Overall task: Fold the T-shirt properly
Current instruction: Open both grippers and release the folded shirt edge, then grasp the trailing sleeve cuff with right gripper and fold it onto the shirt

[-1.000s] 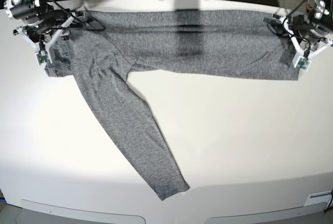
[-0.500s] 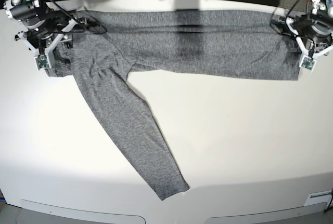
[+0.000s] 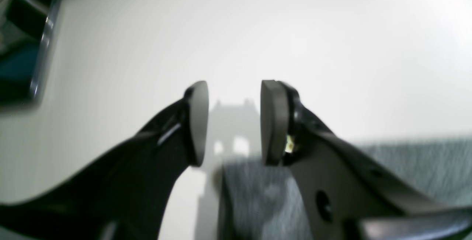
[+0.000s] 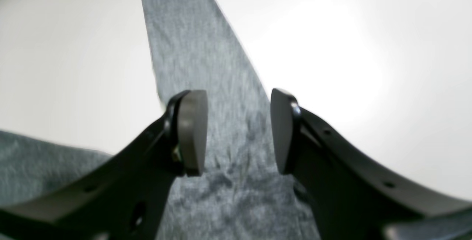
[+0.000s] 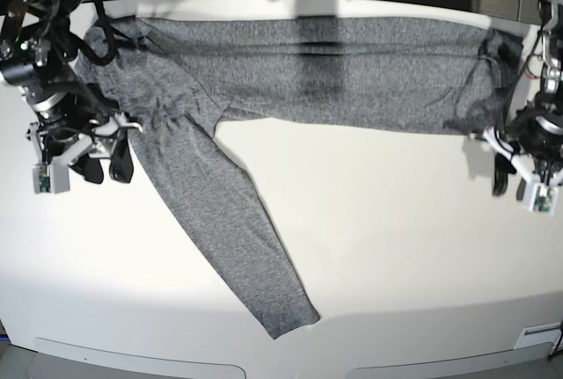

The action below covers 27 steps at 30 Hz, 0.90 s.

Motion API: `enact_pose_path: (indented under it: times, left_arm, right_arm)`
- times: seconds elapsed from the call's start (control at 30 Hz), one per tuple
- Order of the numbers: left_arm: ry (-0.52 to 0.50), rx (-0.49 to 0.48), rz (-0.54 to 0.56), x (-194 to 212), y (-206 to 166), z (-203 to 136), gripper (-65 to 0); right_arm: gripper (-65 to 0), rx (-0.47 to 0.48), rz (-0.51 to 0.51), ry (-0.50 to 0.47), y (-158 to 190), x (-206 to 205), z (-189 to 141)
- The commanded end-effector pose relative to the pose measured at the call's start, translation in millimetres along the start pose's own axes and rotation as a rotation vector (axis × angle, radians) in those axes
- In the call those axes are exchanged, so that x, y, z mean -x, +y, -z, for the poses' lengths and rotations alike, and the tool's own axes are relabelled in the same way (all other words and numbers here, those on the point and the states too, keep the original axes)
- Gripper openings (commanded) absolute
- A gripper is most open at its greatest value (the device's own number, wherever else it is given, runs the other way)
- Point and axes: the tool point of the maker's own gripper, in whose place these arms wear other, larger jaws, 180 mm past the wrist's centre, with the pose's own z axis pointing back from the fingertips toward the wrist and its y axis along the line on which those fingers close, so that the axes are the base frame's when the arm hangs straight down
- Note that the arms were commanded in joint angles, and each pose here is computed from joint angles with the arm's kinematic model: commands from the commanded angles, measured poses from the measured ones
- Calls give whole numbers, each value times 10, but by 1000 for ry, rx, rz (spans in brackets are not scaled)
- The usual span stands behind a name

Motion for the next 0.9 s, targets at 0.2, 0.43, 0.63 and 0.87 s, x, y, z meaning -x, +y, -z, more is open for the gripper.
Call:
enact_pose_path:
  times: [0.2, 0.43, 0.63, 0.87]
  left_arm:
    - [-277, 79, -101, -880, -185, 66, -422]
    - [-230, 107, -129, -784, -310, 101, -422]
    - [-153, 113, -124, -634, -335, 123, -422]
    - [-139, 114, -124, -608, -339, 126, -422]
  right_arm:
    - [-363, -6, 8, -157, 18, -471, 56]
    - [-363, -77, 118, -268, 118, -843, 562]
    - [-364, -140, 123, -105, 431, -741, 1598]
    - [-602, -145, 25, 88, 802, -529, 2496]
